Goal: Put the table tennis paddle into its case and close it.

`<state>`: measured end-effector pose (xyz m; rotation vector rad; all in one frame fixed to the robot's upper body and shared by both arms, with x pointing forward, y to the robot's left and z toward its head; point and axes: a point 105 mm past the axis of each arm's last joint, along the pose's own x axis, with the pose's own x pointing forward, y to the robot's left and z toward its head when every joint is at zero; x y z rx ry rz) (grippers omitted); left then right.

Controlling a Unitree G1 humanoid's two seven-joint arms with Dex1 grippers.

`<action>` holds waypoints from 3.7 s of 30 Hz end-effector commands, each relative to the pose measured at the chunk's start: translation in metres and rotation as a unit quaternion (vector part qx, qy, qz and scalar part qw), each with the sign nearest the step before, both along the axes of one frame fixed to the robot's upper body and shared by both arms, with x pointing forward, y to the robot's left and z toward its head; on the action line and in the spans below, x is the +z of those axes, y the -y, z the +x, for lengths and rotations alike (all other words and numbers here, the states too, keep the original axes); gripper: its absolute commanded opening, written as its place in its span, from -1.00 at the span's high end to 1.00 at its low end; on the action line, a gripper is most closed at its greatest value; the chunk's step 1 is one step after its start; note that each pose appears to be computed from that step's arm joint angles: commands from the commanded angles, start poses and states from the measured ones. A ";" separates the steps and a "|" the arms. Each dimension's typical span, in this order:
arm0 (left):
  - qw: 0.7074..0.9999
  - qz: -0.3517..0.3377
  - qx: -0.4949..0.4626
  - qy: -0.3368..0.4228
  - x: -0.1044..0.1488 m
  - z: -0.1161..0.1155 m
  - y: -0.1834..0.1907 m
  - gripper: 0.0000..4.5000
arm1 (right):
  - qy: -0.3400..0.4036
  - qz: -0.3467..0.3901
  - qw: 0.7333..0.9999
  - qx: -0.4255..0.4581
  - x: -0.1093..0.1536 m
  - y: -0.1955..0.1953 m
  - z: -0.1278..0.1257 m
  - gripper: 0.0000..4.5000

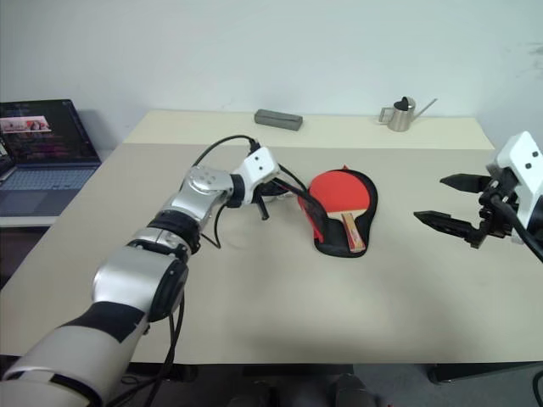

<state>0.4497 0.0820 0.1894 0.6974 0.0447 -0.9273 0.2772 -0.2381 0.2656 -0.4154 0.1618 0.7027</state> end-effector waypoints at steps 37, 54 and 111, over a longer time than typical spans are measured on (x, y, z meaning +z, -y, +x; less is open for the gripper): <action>0.962 -0.191 -0.194 -0.016 0.041 -0.038 0.077 0.99 | 0.018 0.021 0.999 -0.020 0.010 -0.011 0.001 -1.00; 0.963 -0.251 -0.097 0.016 0.031 -0.037 -0.022 0.99 | -0.025 0.104 0.994 -0.019 -0.014 -0.042 0.073 -1.00; 0.979 -0.123 -0.145 -0.080 0.050 -0.104 -0.086 0.99 | -0.202 0.160 0.950 -0.177 -0.135 -0.062 0.162 -1.00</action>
